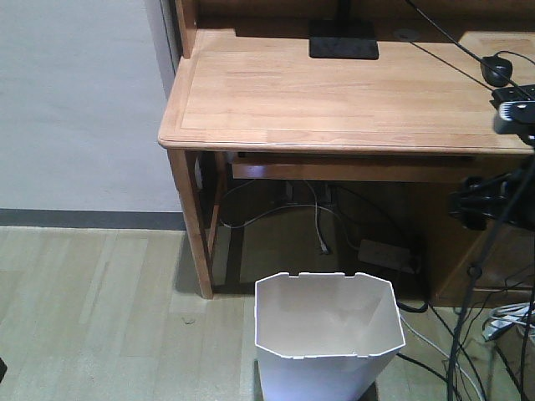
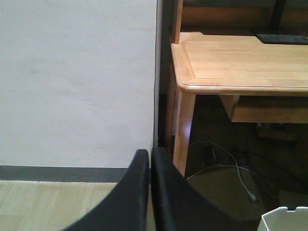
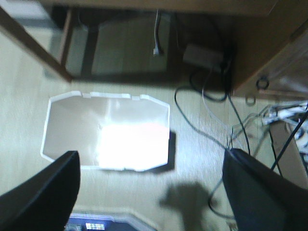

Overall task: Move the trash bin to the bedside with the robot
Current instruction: 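Reach the right gripper down to the rim of the white trash bin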

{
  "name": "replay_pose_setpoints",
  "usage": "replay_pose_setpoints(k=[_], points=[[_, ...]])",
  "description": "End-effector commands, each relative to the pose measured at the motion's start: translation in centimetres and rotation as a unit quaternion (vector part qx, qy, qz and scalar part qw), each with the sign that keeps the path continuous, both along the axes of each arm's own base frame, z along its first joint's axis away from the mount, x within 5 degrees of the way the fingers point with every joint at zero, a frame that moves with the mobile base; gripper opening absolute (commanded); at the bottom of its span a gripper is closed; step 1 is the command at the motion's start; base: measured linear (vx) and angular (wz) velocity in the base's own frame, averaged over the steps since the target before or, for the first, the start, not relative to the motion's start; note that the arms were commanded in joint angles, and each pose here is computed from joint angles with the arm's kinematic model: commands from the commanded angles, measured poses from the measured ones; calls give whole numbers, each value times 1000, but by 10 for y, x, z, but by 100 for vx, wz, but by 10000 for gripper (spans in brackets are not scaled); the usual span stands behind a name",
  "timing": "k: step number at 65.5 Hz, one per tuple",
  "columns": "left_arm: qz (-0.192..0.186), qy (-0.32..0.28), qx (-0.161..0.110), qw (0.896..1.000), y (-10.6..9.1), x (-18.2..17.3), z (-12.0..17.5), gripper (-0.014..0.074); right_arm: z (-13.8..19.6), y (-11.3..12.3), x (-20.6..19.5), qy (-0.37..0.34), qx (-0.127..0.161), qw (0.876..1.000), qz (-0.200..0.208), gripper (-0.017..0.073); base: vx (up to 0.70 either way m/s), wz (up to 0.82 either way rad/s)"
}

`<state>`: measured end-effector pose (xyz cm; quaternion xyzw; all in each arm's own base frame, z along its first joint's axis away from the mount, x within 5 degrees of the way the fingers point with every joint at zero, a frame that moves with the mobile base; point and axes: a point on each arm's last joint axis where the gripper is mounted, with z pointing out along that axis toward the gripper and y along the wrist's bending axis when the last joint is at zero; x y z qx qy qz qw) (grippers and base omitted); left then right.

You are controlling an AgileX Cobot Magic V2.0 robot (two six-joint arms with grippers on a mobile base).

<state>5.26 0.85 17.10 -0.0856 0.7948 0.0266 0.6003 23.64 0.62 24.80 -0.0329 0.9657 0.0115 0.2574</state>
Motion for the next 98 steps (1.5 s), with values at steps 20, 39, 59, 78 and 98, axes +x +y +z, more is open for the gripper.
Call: replay_pose_setpoints(k=[20, 39, 59, 78, 98], points=[[-2, -38, 2, 999, 0, 1, 5, -6, -69, -38, 63, 38, 68, 997, -9, 576, 0, 0], [-2, -38, 2, 999, 0, 1, 5, -6, -151, -47, 90, 46, 15, 998, 28, 576, 0, 0], [-2, -38, 2, 999, 0, 1, 5, -6, -248, -53, 113, 128, 12, 991, 46, 576, 0, 0], [-2, -38, 2, 999, 0, 1, 5, -6, -320, -51, 133, 164, 20, 984, 60, 576, 0, 0], [-2, -38, 2, 999, 0, 1, 5, -6, -378, -27, 143, 188, 28, 977, 95, 576, 0, 0]])
